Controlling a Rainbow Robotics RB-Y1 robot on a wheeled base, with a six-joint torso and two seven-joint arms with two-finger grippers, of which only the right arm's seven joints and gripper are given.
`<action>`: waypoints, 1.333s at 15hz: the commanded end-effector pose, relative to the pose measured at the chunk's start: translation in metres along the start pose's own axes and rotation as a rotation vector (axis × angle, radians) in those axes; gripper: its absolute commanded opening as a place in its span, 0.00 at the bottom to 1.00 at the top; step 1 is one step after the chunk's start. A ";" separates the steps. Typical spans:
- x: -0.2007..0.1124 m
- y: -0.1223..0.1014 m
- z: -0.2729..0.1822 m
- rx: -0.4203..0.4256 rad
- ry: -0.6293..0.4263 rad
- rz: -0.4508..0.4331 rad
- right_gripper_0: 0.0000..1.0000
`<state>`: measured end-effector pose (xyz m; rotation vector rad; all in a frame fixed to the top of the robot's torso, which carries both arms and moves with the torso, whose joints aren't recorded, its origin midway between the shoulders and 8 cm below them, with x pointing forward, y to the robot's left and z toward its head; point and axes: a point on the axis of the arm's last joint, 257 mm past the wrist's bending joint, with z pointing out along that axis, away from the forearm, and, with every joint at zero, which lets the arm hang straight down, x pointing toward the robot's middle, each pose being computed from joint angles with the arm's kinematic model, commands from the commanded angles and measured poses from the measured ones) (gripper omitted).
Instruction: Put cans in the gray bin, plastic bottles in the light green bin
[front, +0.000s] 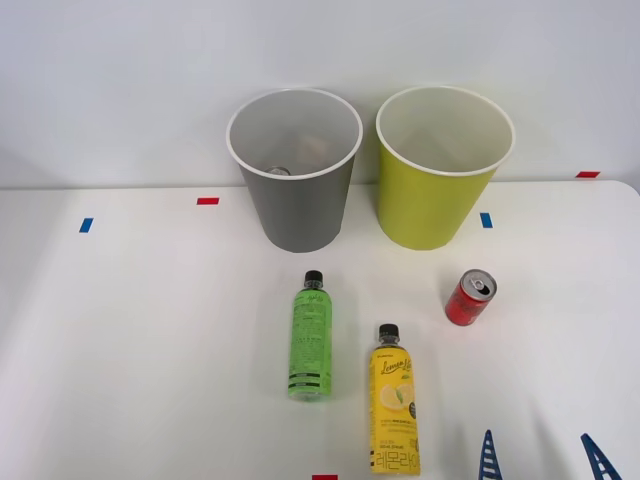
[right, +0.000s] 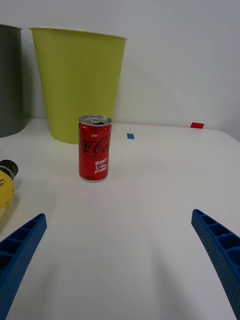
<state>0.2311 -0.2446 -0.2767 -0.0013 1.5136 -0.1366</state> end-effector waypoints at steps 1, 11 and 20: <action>0.000 0.000 0.000 0.000 0.000 -0.001 1.00; 0.000 0.000 0.000 0.000 0.000 -0.001 1.00; 0.000 0.000 0.000 0.000 0.000 -0.001 1.00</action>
